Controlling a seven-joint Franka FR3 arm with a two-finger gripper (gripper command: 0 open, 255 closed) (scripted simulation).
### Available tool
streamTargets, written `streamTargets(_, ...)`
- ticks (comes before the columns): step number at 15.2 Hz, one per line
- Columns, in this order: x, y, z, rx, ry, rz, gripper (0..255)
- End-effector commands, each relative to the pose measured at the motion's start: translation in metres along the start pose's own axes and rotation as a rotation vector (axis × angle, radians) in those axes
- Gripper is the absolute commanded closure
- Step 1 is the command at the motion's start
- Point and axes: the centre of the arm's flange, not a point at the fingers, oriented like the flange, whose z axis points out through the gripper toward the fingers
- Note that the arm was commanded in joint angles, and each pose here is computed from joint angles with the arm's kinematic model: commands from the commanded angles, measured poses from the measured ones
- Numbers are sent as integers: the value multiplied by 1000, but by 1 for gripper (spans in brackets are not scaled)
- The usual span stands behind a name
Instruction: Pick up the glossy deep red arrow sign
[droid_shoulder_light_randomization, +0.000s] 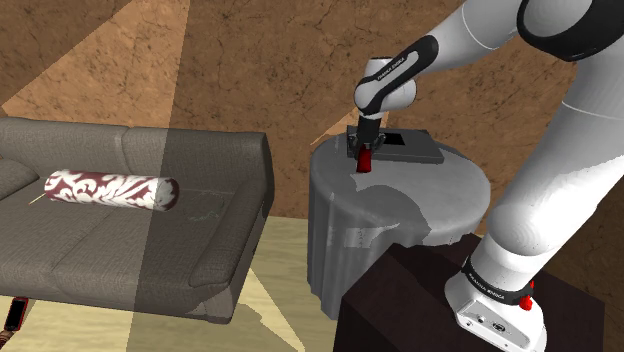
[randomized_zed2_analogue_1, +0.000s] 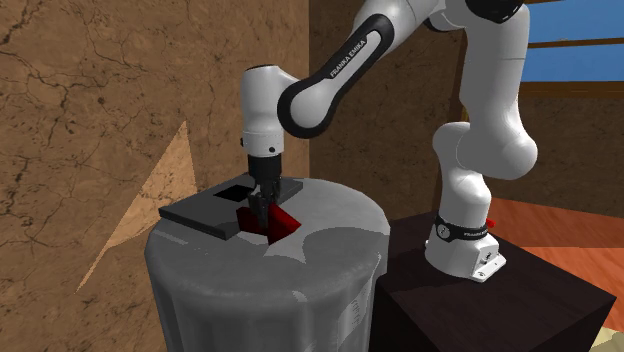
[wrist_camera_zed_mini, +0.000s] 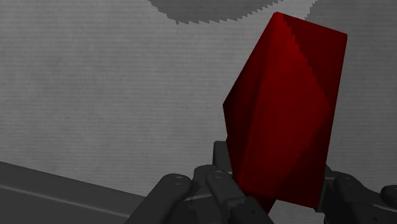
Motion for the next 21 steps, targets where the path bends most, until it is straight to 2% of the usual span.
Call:
streamTargets(1,0,0,0,0,-1,0,255)
streamTargets(5,0,0,0,0,-1,-1,255)
streamTargets(21,1,-2,-80,0,-1,-1,255)
